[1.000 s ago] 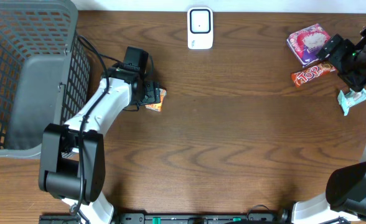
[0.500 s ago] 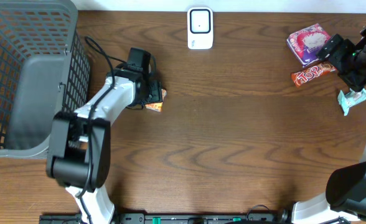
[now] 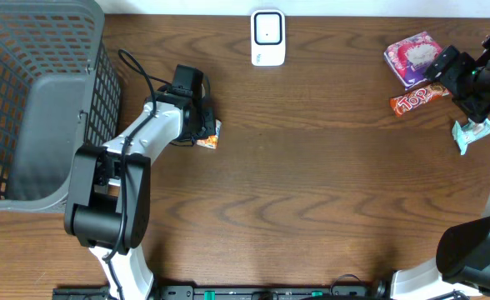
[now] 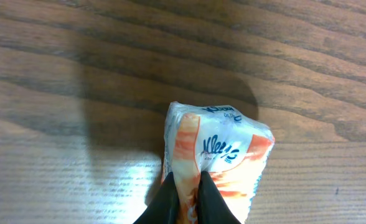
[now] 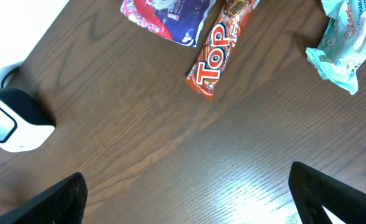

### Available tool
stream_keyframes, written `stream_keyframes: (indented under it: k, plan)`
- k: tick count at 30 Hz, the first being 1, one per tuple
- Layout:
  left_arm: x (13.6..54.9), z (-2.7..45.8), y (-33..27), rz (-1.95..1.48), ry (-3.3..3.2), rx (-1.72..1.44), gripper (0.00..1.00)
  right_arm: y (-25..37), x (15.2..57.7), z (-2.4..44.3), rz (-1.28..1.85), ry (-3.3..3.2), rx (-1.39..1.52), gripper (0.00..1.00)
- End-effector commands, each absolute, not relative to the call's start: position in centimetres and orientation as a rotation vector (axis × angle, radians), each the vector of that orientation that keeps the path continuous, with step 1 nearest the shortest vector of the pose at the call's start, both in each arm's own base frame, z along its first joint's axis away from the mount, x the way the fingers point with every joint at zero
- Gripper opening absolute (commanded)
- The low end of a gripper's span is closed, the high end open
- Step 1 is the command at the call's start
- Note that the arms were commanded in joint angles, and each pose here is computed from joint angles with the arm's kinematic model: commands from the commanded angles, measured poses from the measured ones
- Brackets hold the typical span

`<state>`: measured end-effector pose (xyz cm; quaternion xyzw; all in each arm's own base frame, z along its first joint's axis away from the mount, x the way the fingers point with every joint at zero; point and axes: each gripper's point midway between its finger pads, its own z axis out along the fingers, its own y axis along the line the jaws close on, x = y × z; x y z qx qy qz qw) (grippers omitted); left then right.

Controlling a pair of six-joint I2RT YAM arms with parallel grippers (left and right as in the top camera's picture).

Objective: Scan the item barcode

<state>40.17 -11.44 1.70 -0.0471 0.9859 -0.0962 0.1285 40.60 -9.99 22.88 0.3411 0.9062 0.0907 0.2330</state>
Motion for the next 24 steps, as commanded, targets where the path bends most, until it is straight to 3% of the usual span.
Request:
stream_keyframes:
  k: [1, 9, 17, 24]
  plan:
    - [41.3, 5.8, -11.1, -0.253, 2.762, -0.097, 0.07, -9.8, 40.7, 22.8, 0.256, 2.496, 0.924, 0.99]
    - [42.2, 12.2, -8.7, 0.300, 2.483, -0.078, 0.07, -9.8, 40.7, 22.8, 0.256, 2.496, 0.924, 0.99]
    - [40.6, 9.6, -13.3, 0.748, 2.331, 0.159, 0.08, -9.8, 40.7, 22.8, 0.256, 2.496, 0.924, 0.99]
    - [37.0, 5.4, -20.6, 0.715, 2.330, 0.393, 0.11, -9.8, 40.7, 22.8, 0.256, 2.496, 0.924, 0.99]
